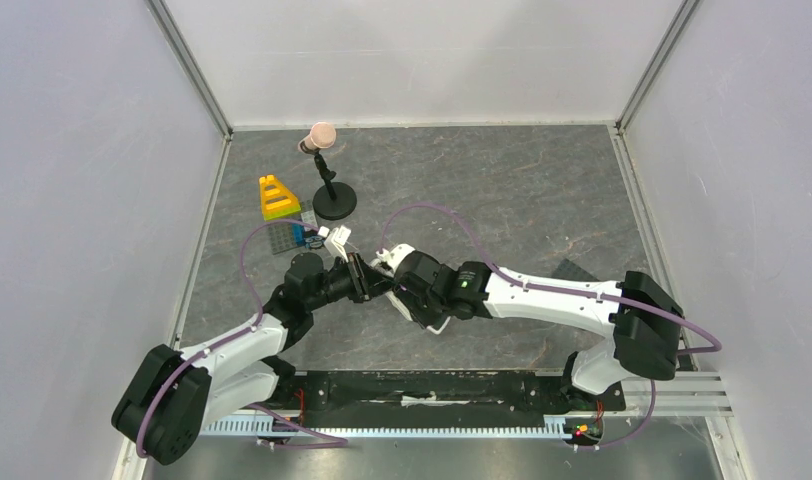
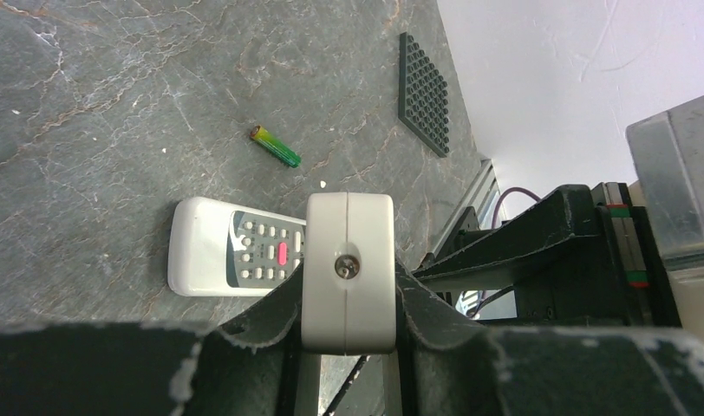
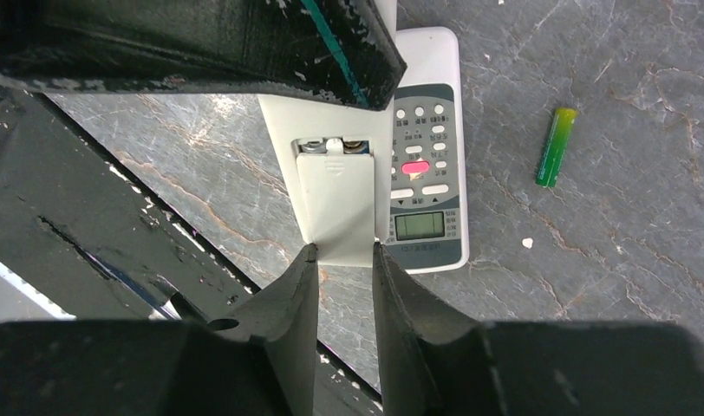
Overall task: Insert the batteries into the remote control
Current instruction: Load the battery cover into the remote control.
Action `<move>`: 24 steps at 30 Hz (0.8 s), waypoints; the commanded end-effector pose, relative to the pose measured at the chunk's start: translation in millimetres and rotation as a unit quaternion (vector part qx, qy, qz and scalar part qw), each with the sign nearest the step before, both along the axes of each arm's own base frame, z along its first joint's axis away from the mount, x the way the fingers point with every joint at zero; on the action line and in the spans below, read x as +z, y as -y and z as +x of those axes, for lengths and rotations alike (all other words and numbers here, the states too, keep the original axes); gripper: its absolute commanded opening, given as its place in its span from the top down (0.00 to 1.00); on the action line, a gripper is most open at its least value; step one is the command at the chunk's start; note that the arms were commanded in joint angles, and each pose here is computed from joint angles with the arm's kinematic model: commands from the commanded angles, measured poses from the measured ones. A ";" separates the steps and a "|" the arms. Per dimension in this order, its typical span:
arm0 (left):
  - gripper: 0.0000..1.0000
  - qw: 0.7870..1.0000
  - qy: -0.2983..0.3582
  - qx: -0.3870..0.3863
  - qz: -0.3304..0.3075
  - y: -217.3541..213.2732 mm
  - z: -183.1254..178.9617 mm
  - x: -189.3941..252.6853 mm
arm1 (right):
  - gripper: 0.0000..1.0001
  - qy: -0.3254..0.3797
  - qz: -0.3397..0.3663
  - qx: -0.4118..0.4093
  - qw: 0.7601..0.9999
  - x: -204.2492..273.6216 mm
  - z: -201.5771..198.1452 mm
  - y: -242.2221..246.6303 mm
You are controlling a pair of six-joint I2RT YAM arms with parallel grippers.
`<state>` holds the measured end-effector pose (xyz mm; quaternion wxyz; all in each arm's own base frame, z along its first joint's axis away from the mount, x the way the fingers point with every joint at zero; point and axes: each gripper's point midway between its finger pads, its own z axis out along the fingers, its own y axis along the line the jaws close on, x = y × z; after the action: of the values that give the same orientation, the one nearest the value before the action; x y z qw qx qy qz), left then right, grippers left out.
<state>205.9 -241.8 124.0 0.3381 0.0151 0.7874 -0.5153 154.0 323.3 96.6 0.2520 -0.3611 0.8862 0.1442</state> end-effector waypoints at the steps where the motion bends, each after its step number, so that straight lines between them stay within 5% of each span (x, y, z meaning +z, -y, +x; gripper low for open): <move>1: 0.98 0.998 0.050 -0.013 -0.018 3.8 1.4 19.9 | 0.73 0.013 0.024 -0.006 1.000 20.0 7.2 -15.7; 24: 0.98 0.995 0.081 -0.049 -0.028 7.3 -10.2 26.4 | 0.72 -0.012 0.014 0.013 1.000 17.0 2.8 -25.1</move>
<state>199.8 -243.0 123.0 0.3364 0.0344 0.7834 -0.5215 152.1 329.4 94.6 0.2281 -0.3684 0.8908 0.1372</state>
